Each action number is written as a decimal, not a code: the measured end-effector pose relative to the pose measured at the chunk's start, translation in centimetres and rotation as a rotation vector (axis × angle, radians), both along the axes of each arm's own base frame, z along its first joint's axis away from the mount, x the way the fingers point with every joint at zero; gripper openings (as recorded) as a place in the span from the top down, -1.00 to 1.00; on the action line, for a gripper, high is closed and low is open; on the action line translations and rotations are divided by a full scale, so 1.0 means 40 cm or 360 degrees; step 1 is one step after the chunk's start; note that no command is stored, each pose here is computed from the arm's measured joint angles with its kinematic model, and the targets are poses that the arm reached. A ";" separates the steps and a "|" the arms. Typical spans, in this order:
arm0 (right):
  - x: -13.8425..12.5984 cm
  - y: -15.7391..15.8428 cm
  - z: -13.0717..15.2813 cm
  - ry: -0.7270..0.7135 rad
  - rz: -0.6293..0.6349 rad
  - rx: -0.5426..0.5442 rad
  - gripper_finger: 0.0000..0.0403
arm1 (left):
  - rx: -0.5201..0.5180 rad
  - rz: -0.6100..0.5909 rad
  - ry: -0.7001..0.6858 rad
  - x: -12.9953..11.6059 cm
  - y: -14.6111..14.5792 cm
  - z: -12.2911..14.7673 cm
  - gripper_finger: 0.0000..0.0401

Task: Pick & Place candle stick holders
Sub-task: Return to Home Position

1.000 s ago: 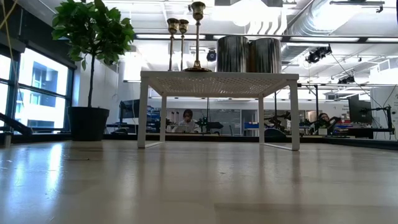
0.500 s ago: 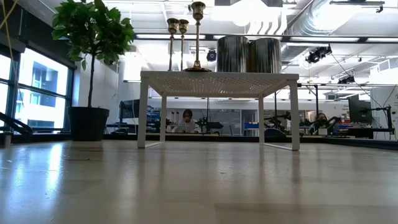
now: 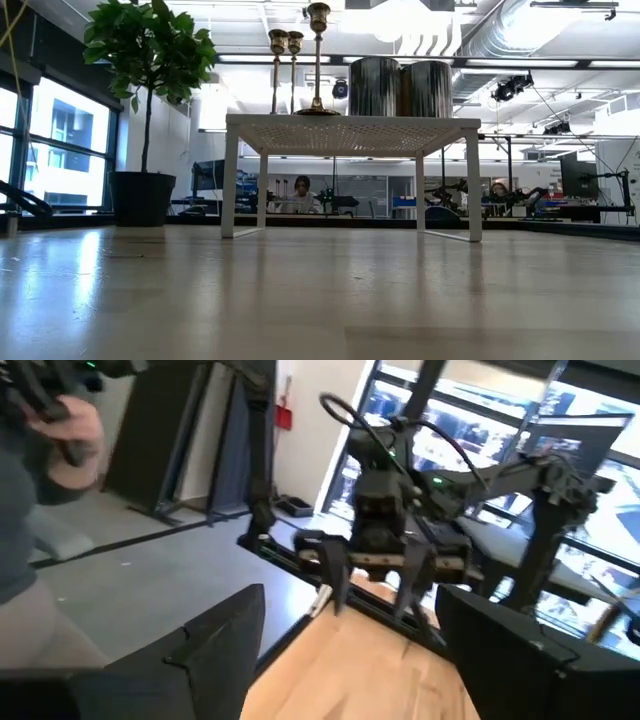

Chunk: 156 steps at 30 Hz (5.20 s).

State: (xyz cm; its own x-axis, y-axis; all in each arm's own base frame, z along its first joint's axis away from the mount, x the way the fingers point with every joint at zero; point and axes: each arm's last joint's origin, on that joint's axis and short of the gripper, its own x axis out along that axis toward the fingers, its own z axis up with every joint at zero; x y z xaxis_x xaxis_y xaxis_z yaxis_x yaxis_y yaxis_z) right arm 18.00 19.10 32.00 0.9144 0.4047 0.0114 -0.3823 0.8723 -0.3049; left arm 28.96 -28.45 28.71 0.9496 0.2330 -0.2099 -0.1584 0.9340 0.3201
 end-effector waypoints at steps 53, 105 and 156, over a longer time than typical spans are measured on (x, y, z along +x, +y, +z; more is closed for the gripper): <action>-0.362 -0.358 -0.129 0.0377 -0.0485 0.0504 1.00 | -0.0526 0.0475 -0.0137 -0.456 0.480 -0.015 1.00; -0.228 -0.379 -0.337 -0.0048 0.0054 0.0602 1.00 | -0.0584 -0.0638 -0.0472 -0.393 0.556 -0.288 1.00; -0.215 -0.424 -0.330 -0.0169 -0.0102 0.0496 1.00 | -0.0307 -0.0585 -0.0460 -0.471 0.602 -0.273 1.00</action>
